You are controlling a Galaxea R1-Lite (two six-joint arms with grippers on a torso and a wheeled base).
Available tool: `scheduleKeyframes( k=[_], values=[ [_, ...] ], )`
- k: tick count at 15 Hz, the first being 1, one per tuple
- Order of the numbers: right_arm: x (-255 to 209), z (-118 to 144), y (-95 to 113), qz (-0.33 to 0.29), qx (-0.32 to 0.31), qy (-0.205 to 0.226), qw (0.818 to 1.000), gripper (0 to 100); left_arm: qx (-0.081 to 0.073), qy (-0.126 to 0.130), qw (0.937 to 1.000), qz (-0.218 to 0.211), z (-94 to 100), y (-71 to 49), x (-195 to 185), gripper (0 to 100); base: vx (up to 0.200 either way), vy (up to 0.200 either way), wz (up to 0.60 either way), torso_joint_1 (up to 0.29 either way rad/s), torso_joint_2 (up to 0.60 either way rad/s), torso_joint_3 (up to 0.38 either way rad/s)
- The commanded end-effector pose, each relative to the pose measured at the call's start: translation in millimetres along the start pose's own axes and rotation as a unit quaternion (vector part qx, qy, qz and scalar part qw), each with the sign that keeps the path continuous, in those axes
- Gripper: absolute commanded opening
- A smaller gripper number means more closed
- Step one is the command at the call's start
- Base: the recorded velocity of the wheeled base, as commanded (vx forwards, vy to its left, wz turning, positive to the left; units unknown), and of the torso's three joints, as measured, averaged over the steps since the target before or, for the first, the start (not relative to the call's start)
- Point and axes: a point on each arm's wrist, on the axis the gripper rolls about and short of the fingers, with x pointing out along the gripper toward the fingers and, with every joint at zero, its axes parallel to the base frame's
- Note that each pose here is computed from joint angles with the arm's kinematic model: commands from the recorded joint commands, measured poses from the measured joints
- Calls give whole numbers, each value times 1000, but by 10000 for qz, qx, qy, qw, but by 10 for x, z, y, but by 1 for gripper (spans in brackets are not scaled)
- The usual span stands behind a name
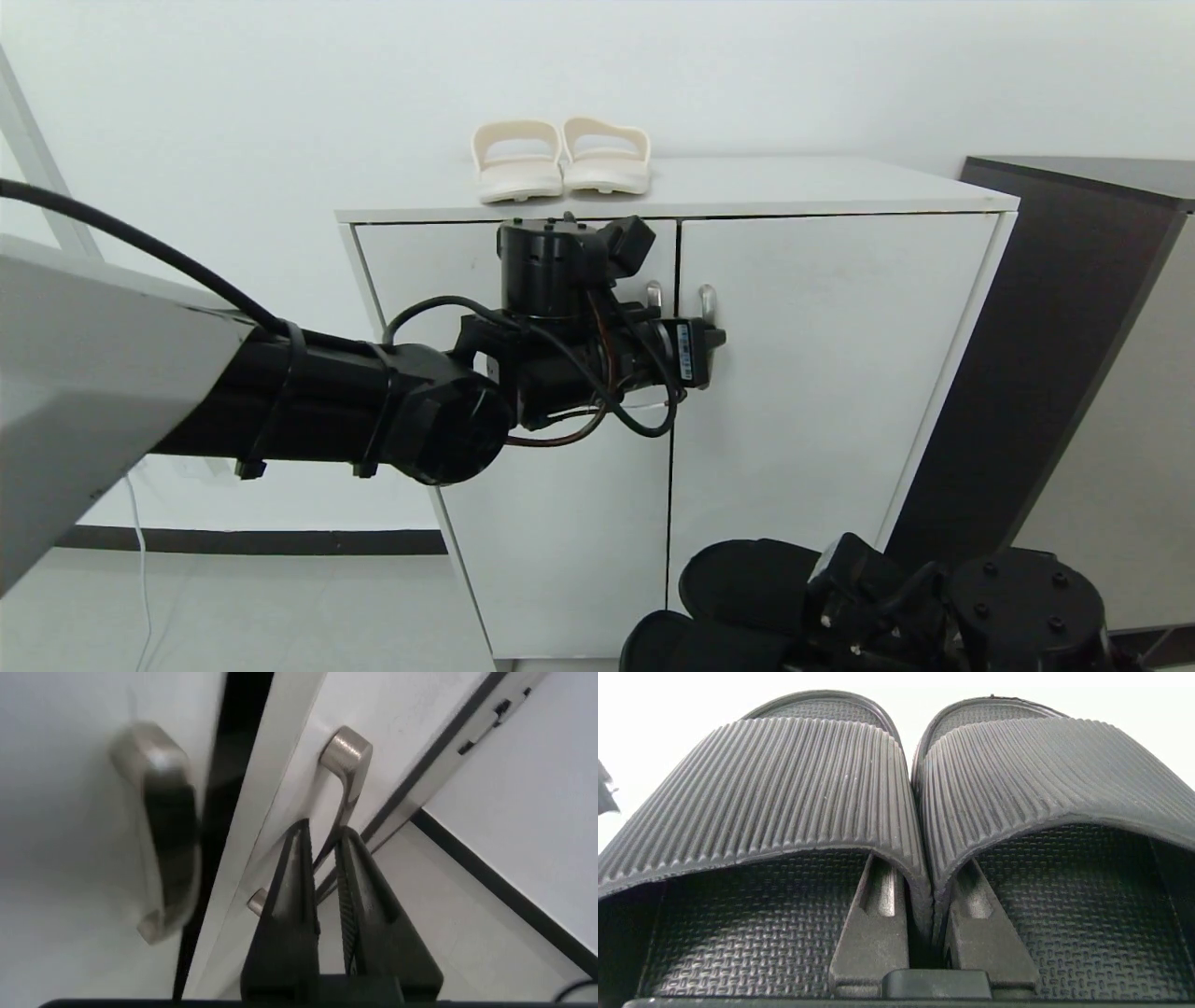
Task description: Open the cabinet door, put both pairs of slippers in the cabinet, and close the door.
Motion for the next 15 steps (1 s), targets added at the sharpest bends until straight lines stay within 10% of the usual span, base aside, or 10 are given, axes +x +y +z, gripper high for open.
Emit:
scheduleKeyframes(
  k=[1,10,15],
  values=[
    [-103,-12,42,277,-58,-43,9996,0,10,-10,9999,-115,10,-64,-173,0,0,0,0,0,0,0],
    [-164,-18,53,454,-64,-74,9989,0,131,-366,9981,-474,-62,-343,-795,0,0,0,0,0,0,0],
    [-160,-17,63,475,-74,-73,9988,0,57,-380,9992,-89,-54,-25,-726,0,0,0,0,0,0,0]
  ],
)
